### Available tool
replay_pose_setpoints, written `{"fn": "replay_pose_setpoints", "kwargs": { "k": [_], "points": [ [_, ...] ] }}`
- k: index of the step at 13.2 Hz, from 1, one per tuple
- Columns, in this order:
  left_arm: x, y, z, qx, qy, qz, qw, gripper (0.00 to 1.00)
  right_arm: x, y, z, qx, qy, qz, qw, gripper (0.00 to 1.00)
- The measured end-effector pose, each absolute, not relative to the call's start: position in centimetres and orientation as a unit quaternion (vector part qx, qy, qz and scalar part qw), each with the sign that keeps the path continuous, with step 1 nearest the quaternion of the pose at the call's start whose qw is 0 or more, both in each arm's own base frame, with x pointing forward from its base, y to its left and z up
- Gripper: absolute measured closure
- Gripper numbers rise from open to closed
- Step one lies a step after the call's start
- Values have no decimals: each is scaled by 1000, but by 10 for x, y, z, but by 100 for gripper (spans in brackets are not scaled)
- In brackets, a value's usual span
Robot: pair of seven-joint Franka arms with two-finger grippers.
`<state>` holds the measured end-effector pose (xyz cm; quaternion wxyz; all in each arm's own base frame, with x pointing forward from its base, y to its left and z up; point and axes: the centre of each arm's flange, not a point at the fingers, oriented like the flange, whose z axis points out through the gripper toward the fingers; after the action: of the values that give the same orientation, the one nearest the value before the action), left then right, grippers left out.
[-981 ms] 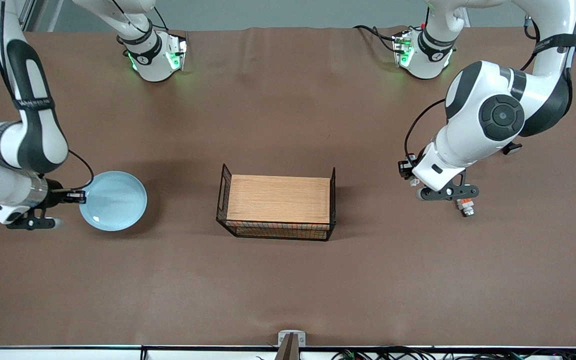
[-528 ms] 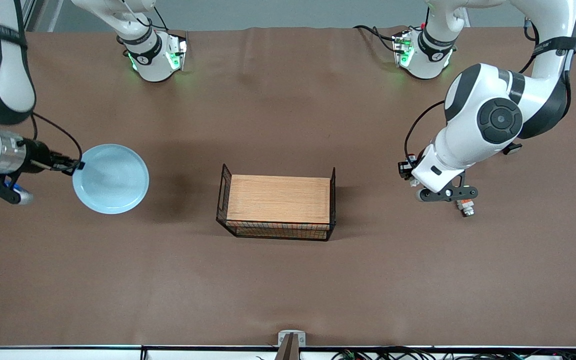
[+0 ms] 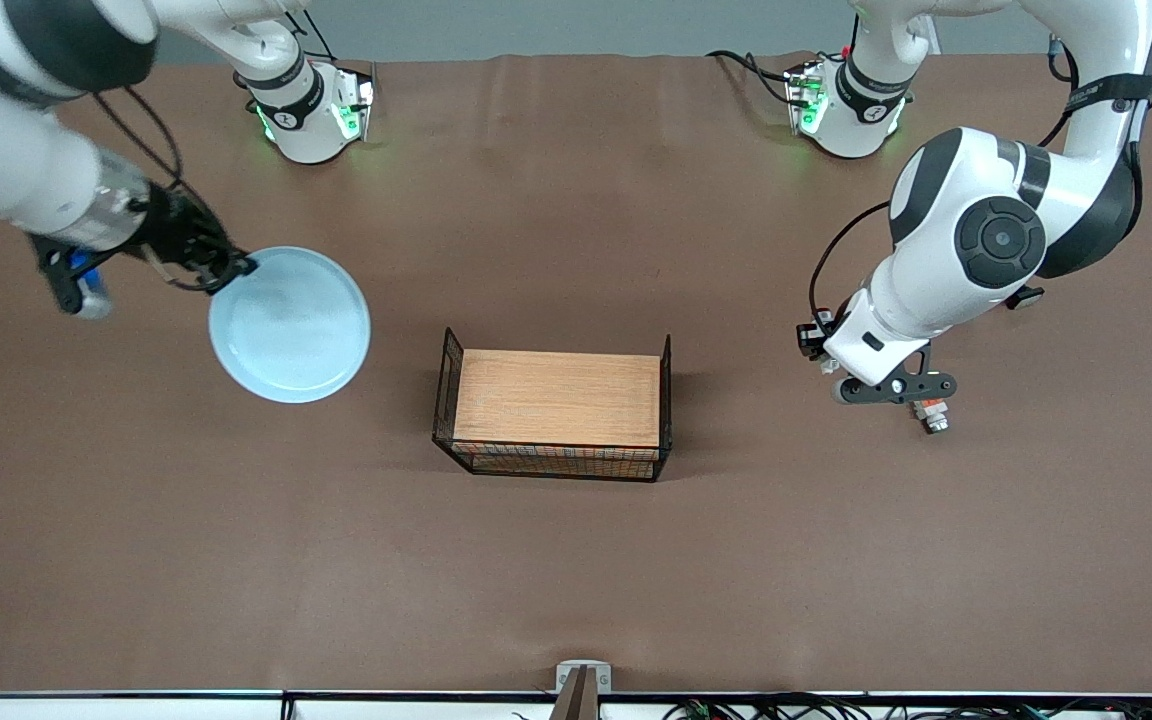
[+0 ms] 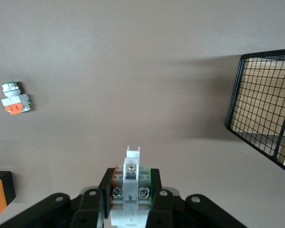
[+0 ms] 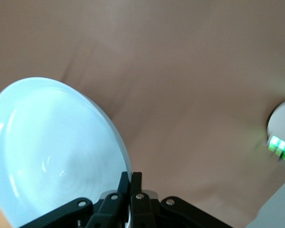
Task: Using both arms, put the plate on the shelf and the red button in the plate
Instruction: 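Lift the plate and carry it onto the wooden crate with the right gripper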
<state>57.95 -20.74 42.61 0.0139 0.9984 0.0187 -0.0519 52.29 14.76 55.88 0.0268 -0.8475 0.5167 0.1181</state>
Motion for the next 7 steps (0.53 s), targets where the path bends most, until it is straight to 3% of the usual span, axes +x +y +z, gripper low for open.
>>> {"fn": "replay_pose_setpoints", "kwargs": {
  "k": [7],
  "points": [
    [580,-206,426,998,20,-52,14,67,459,318,593,-790,608,68,48,96]
  ]
}}
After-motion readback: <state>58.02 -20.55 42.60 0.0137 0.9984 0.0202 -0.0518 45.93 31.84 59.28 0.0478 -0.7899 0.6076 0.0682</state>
